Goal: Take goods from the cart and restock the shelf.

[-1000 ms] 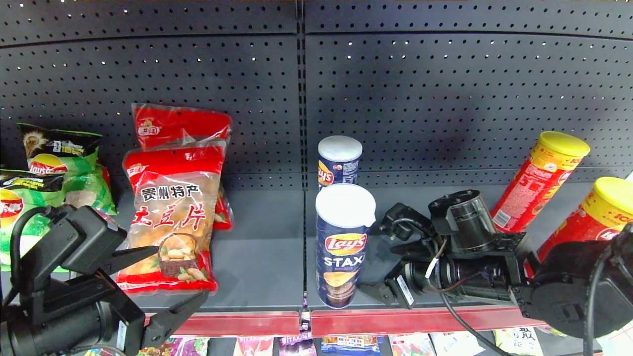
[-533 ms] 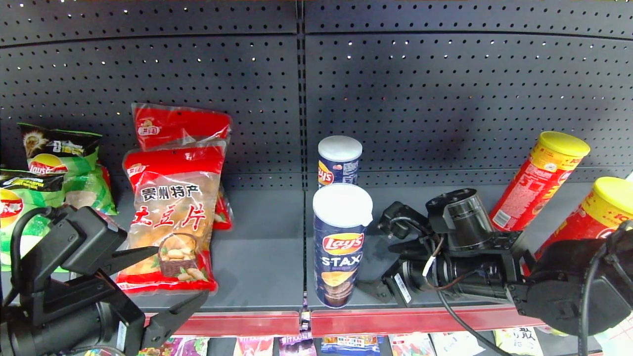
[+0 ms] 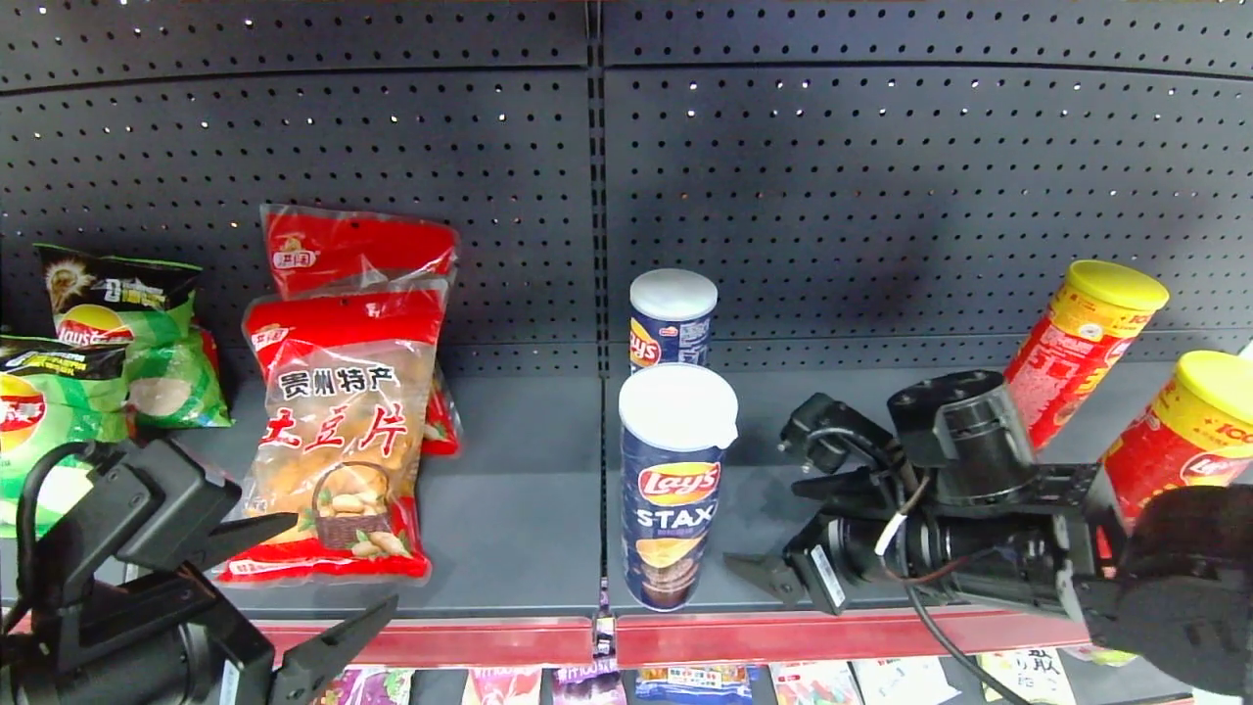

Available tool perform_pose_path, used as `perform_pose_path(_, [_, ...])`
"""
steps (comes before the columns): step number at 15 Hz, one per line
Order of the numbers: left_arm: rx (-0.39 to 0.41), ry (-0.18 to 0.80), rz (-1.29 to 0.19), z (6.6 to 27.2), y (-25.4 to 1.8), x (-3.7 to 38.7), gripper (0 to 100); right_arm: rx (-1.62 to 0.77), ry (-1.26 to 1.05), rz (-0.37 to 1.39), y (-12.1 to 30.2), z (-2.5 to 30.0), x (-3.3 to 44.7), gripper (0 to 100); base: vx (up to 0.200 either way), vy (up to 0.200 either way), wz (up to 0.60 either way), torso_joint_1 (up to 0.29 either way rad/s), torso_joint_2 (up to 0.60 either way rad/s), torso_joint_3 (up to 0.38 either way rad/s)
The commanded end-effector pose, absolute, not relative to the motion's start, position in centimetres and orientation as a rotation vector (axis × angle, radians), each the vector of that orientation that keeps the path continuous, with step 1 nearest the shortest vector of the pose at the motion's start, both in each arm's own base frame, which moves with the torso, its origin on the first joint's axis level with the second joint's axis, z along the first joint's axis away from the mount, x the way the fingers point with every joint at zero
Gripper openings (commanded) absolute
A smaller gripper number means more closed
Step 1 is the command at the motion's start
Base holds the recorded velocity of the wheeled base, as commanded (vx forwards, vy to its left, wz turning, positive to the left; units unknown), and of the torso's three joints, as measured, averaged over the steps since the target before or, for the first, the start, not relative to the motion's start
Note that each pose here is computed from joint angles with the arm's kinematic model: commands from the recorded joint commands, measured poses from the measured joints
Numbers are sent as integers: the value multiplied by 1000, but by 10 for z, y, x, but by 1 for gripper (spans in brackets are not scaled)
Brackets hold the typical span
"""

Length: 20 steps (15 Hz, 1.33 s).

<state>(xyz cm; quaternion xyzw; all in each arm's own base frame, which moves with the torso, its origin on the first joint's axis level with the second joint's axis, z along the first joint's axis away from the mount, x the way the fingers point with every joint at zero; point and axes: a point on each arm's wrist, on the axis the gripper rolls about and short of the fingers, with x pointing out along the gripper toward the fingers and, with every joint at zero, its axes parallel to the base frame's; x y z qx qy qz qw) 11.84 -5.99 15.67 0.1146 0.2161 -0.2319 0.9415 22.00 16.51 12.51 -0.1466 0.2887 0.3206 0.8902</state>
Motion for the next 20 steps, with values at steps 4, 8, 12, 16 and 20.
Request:
perform_pose_path(4, [177,414,-302,154,-13,43,100,-220,273,594,90,193,120,100,0,0,0,0,0,0])
perform_pose_path(8, [93,439,-219,147,14,-46,100,-169,134,296,12,227,32,100,0,0,0,0,0,0])
perform_pose_path(12, [12,483,28,130,7,-66,100,-134,243,-229,-7,222,-17,100,0,0,0,0,0,0])
perform_pose_path(16, [-53,385,-8,99,1,-61,100,-99,355,-189,0,178,-34,100,0,0,0,0,0,0])
perform_pose_path(20, [-62,144,-183,91,-4,-41,100,-81,97,76,2,84,-33,100,0,0,0,0,0,0])
